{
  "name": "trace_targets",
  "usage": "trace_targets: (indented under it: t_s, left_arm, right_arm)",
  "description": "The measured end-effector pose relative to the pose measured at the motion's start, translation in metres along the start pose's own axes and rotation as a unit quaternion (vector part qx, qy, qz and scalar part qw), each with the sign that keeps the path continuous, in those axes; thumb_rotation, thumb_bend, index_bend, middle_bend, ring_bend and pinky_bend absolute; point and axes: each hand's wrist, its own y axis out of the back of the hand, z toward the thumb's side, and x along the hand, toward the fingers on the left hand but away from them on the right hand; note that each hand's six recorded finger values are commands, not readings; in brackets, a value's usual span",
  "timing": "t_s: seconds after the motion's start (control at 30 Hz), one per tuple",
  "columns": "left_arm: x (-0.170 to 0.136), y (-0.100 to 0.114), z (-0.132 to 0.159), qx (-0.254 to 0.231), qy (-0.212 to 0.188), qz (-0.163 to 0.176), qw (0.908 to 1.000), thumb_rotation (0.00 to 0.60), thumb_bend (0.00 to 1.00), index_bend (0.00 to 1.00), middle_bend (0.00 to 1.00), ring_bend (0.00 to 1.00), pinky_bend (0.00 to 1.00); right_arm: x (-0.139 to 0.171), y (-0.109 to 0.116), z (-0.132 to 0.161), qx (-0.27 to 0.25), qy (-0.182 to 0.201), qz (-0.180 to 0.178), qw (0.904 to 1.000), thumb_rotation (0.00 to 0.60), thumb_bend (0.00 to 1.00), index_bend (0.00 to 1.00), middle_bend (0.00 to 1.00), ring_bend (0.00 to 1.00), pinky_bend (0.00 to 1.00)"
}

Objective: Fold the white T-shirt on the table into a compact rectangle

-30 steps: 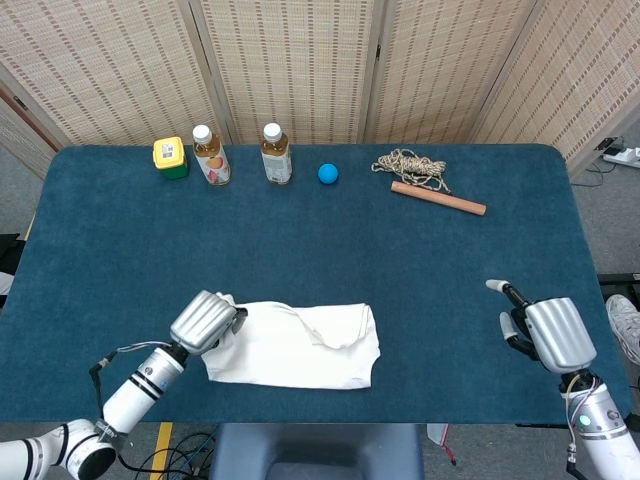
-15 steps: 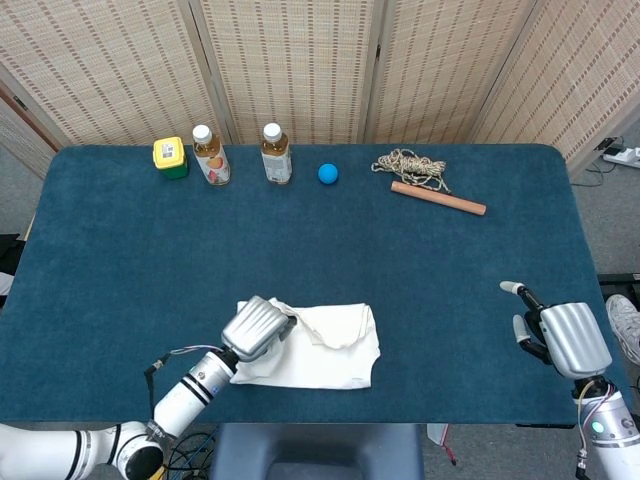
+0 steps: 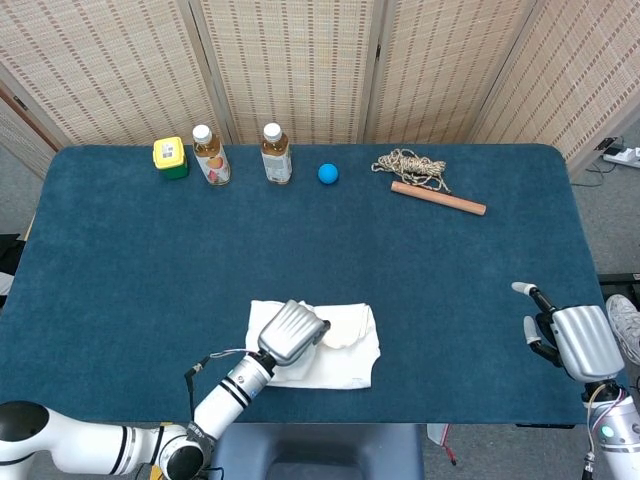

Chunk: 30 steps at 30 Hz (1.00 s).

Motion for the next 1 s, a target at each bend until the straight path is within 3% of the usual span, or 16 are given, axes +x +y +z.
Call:
trace_targets:
  t_s: [0.53, 1.0]
  left_arm:
    - [0.019, -0.01, 0.034, 0.003, -0.011, -0.005, 0.9999, 0.6, 0.54, 0.63, 0.92, 0.88, 1.0]
    - [0.03, -0.025, 0.051, 0.026, -0.013, -0.026, 0.9992, 0.6, 0.5, 0.47, 0.92, 0.87, 1.0]
  right_arm:
    - [0.004, 0.002, -0.009, -0.001, -0.009, 0.0, 1.0, 0.6, 0.58, 0.23, 0.96, 0.95, 0.96]
    - [0.006, 0.003, -0.015, -0.002, -0.016, 0.0, 0.9999, 0.6, 0.58, 0.23, 0.96, 0.95, 0.96]
